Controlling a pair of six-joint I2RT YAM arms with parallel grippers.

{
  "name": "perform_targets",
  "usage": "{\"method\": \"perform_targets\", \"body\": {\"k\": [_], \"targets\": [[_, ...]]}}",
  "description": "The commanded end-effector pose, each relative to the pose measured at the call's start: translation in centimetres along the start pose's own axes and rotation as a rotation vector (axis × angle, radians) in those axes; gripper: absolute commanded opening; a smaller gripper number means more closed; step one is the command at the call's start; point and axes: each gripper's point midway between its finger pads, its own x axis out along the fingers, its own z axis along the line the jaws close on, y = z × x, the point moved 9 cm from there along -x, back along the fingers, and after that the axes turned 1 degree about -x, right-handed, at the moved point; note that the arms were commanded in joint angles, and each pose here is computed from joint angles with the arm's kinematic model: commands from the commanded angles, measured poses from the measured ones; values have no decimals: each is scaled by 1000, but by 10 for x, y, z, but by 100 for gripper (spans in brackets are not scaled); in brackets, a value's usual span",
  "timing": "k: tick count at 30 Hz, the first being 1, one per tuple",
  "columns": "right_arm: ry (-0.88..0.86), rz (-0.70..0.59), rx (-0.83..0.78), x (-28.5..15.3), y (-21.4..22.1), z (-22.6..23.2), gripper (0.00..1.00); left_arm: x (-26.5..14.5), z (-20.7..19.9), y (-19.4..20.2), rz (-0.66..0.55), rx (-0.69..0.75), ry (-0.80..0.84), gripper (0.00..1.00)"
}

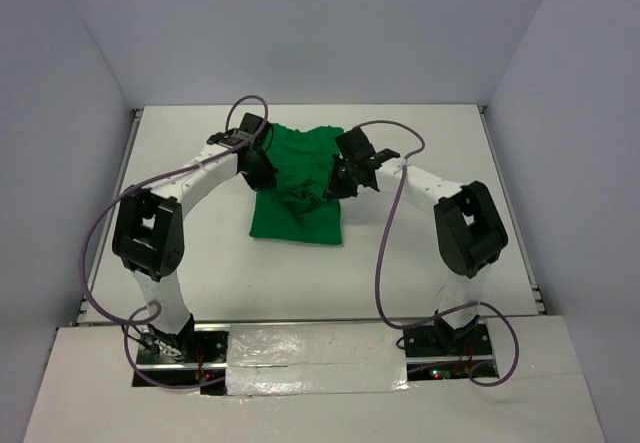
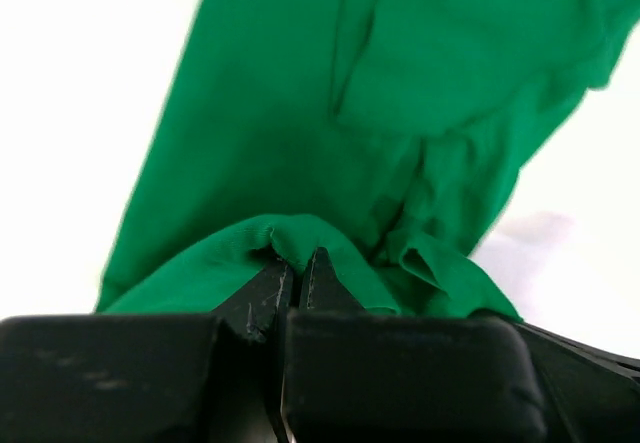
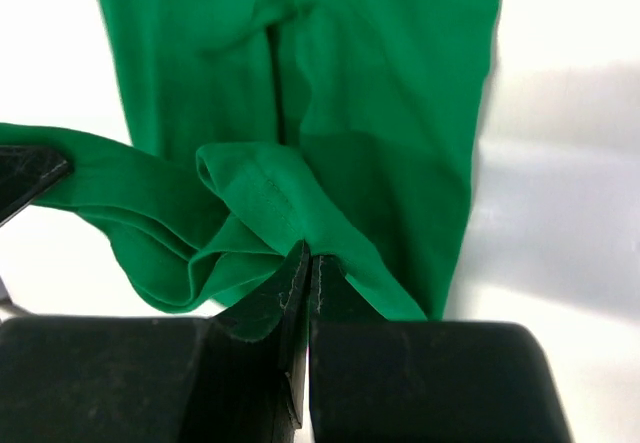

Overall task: Fold and stack the t-shirts
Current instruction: Fold the folded rectangular tshirt in 1/3 of the way

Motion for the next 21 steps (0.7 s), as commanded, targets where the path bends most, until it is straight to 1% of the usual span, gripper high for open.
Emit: {"method": "perform_targets", "body": {"k": [1, 2, 3, 4, 5, 6, 7, 8, 9, 11, 12, 14, 15, 16, 17, 18, 19, 20, 21], "targets": [[-15, -18, 1, 8, -16, 5, 0, 13, -2, -13, -5, 18, -3, 0], [-16, -17, 10, 9, -18, 4, 1, 16, -2, -14, -5, 19, -2, 0], [-13, -18, 17, 12, -19, 3, 10, 20, -2, -13, 4, 24, -8, 2], [-15, -22, 21, 12, -22, 4, 18, 29, -1, -15, 12, 27, -31, 8], [-11, -23, 29, 14, -24, 2, 28, 33, 0, -15, 22, 29, -51, 14], [-13, -27, 36, 14, -25, 1, 56, 32, 0, -17, 31, 28, -84, 46], [-22, -40, 41, 10, -28, 3, 76, 40, 3, -17, 32, 37, -118, 64], [-19, -51, 41, 7, -29, 3, 81, 39, 3, -17, 30, 41, -132, 95], [-14, -59, 40, 5, -29, 2, 86, 34, 2, -21, 9, 50, -124, 99], [-19, -95, 36, -10, -31, 5, 93, 24, 1, -26, -36, 56, -118, 99], [-2, -105, 39, -14, -28, 1, 94, 10, 0, -29, -68, 57, -105, 99], [-22, -154, 35, -34, -30, 4, 94, -4, 3, -33, -125, 52, -124, 99], [-13, -152, 36, -36, -23, -1, 94, -18, 7, -33, -150, 44, -120, 99], [-35, -179, 36, -49, -23, 1, 94, -24, 12, -31, -159, 41, -126, 99], [-36, -176, 37, -51, -18, -2, 94, -29, 16, -29, -167, 39, -131, 99], [-21, -146, 45, -49, -5, -12, 93, -38, 26, -20, -162, 38, -132, 99], [-66, -165, 57, -61, -1, -9, 93, -40, 31, -15, -157, 39, -124, 99], [-80, -149, 70, -61, 9, -14, 93, -42, 36, -9, -143, 38, -109, 98], [-121, -125, 86, -63, 27, -22, 92, -44, 53, 7, -115, 44, -111, 96]]}}
